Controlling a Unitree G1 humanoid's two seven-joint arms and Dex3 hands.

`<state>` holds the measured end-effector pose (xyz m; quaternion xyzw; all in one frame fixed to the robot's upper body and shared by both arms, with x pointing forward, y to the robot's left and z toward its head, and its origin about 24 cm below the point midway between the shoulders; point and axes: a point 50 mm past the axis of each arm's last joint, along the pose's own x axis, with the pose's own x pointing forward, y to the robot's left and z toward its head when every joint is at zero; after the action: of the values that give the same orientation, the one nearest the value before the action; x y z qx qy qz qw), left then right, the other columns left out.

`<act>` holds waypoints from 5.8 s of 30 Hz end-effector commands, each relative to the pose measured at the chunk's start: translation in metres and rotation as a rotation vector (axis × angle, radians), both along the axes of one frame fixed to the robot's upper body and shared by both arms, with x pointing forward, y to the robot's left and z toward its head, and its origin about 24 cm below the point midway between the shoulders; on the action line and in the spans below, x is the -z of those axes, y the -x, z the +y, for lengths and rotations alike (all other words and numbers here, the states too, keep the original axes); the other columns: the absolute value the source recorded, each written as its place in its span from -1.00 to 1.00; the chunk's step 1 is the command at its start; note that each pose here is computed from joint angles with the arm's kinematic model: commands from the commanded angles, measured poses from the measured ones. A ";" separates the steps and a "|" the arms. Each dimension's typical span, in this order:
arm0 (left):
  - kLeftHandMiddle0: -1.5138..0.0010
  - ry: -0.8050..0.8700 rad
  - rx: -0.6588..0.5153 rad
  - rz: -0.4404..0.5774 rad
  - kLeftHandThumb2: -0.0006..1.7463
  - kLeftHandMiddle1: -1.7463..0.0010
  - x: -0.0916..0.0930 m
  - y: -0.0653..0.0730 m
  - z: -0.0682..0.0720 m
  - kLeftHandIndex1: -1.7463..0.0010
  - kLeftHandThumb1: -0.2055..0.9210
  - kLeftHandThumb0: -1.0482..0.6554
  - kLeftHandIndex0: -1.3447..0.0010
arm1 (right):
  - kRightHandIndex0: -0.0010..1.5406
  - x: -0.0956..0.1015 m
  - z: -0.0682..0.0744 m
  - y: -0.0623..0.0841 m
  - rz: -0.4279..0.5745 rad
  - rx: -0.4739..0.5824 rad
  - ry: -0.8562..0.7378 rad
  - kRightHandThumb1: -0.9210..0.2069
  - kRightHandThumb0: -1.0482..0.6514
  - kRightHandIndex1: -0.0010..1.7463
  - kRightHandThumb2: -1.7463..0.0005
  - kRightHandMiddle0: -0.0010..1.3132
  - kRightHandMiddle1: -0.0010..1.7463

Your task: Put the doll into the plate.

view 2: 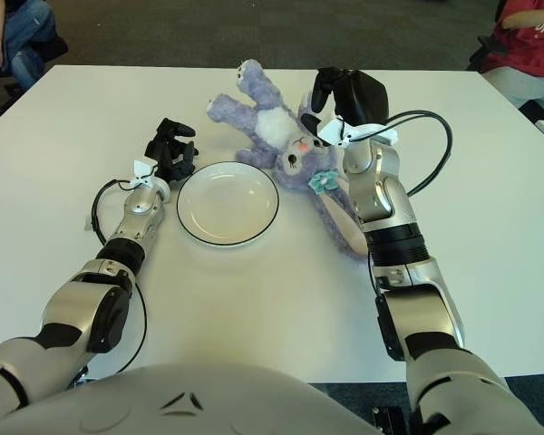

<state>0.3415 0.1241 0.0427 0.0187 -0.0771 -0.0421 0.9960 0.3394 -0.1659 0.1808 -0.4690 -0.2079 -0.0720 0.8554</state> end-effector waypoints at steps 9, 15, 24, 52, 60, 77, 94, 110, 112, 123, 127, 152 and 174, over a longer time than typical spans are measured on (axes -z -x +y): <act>0.56 -0.018 -0.011 0.066 0.00 -0.92 0.019 0.009 0.003 -0.92 0.51 0.23 0.54 | -0.01 0.007 0.004 0.017 0.109 0.094 0.052 0.34 0.55 0.93 -0.68 -0.02 1.00; 0.56 -0.019 -0.009 0.070 0.00 -0.92 0.019 0.009 0.003 -0.92 0.51 0.23 0.54 | -0.22 -0.004 0.014 0.034 0.170 0.180 0.115 0.21 0.26 0.98 -0.61 -0.21 1.00; 0.58 -0.028 -0.003 0.068 -0.01 -0.93 0.019 0.009 0.002 -0.93 0.54 0.23 0.56 | -0.20 -0.004 0.013 0.035 0.261 0.308 0.160 0.17 0.63 1.00 -0.58 -0.79 0.73; 0.64 -0.006 -0.012 0.049 -0.09 -0.94 0.019 0.009 0.002 -0.94 0.64 0.23 0.62 | -0.88 0.006 0.020 0.048 0.368 0.391 0.227 -0.76 -0.79 1.00 0.68 -1.00 -0.39; 0.65 -0.002 -0.013 0.038 -0.11 -0.94 0.019 0.010 0.002 -0.94 0.67 0.23 0.64 | -0.96 0.012 0.020 0.046 0.388 0.356 0.253 -0.86 -0.90 1.00 0.78 -1.00 -0.50; 0.68 -0.003 -0.014 0.037 -0.15 -0.95 0.020 0.010 0.000 -0.94 0.72 0.23 0.67 | -0.98 0.023 0.031 0.043 0.490 0.299 0.260 -0.86 -0.83 1.00 0.83 -1.00 -0.76; 0.68 0.005 -0.034 0.041 -0.19 -0.93 0.021 0.010 0.000 -0.93 0.76 0.23 0.68 | -0.96 0.046 0.033 0.031 0.635 0.271 0.158 -0.83 -0.78 0.15 0.82 -1.00 -1.00; 0.68 0.035 -0.027 0.040 -0.20 -0.93 0.021 0.011 0.000 -0.93 0.77 0.23 0.68 | -0.81 0.058 0.036 0.022 0.700 0.241 0.197 -0.83 -0.72 0.22 0.80 -1.00 -1.00; 0.69 0.037 -0.026 0.040 -0.21 -0.94 0.021 0.011 0.000 -0.93 0.78 0.23 0.69 | -0.80 0.060 0.037 0.021 0.709 0.243 0.197 -0.82 -0.70 0.30 0.80 -1.00 -1.00; 0.71 0.056 -0.035 0.047 -0.24 -0.94 0.021 0.011 0.002 -0.94 0.82 0.23 0.72 | -0.64 0.072 0.037 0.011 0.765 0.261 0.211 -0.55 -0.59 0.76 0.51 -1.00 -0.96; 0.71 0.061 -0.043 0.048 -0.24 -0.94 0.021 0.011 0.002 -0.94 0.82 0.23 0.71 | -0.65 0.079 0.036 0.006 0.788 0.269 0.225 -0.52 -0.60 0.81 0.46 -1.00 -0.97; 0.72 0.045 -0.052 0.038 -0.24 -0.94 0.021 0.013 0.003 -0.94 0.82 0.23 0.72 | -1.00 0.127 0.040 -0.017 0.636 0.544 0.158 -0.17 -0.46 0.56 0.21 -1.00 -0.82; 0.70 0.049 -0.056 0.038 -0.24 -0.93 0.021 0.014 0.002 -0.93 0.81 0.23 0.70 | -0.37 0.143 0.037 -0.024 0.547 0.487 0.131 -0.07 0.63 1.00 -0.32 -1.00 0.43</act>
<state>0.3413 0.1247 0.0463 -0.0050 -0.1024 -0.0165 0.9946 0.3718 -0.1215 0.0601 -0.5697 0.1012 -0.1532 0.8011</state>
